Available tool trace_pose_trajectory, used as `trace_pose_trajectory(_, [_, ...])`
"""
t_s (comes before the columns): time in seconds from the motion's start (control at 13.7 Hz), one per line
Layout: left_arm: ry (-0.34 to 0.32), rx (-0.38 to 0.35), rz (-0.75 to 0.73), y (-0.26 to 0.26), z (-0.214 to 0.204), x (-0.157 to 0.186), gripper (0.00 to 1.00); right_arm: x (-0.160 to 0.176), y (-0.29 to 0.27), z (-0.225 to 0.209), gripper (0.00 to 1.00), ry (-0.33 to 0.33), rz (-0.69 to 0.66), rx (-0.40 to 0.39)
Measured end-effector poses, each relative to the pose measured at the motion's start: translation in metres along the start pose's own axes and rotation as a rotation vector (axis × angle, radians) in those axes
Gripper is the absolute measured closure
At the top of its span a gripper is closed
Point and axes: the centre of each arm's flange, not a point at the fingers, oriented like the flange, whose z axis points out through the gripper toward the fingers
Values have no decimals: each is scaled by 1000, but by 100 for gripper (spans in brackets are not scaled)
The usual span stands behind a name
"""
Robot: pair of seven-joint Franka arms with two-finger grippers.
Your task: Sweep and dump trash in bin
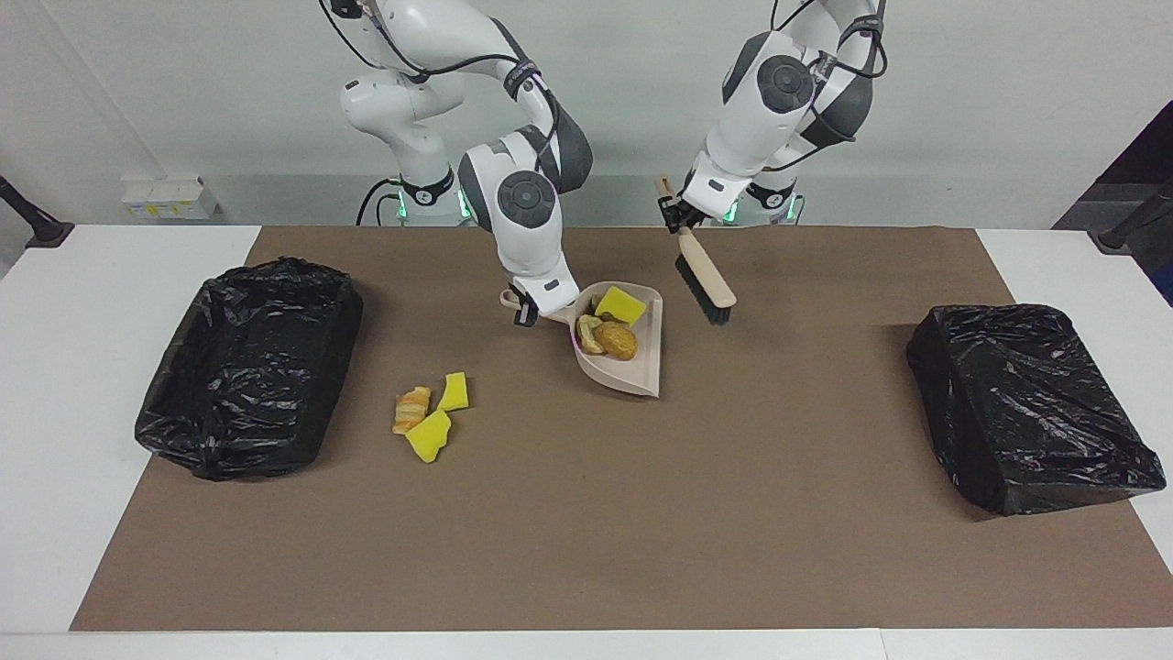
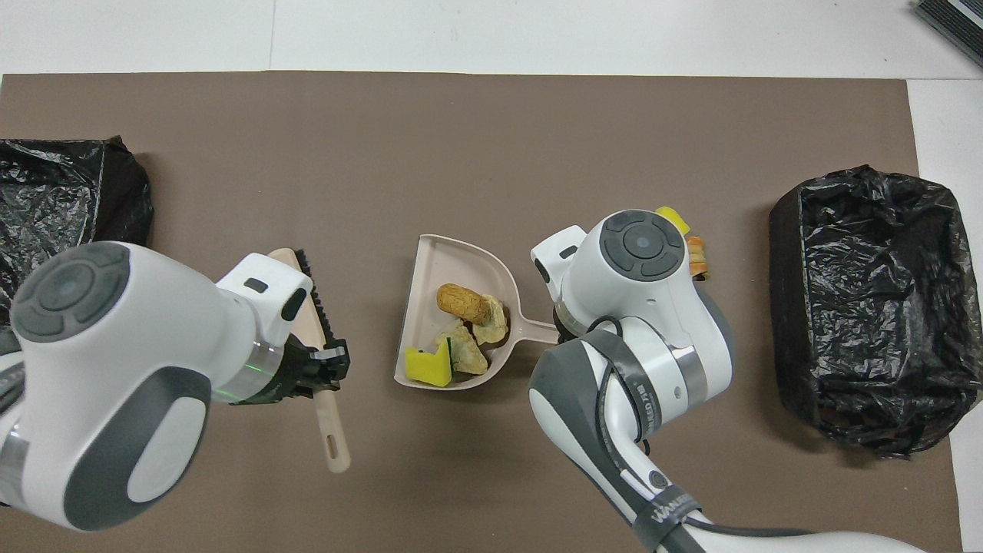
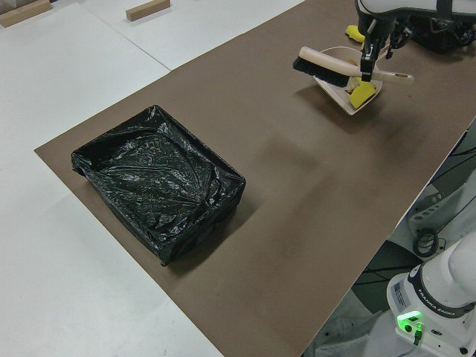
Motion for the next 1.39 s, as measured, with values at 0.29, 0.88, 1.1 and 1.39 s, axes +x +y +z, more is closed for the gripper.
trace_pose_trajectory(0.29, [-5,13,45,-43,-13,42,74,-30,27,-6,68,76,15,33])
trace_pose_trajectory(0.88, [-40,40,94,-27,1,32,74,-118,78,-44,68,156,-7,61])
trace_pose_trajectory(1.1, [-69,73,133,-2,22,11,74,-176,90,-81,68,171,-33,104])
trace_pose_trajectory(1.39, [-75,127,160,52,74,-42,74,-291,107,-113,68,141,-75,143])
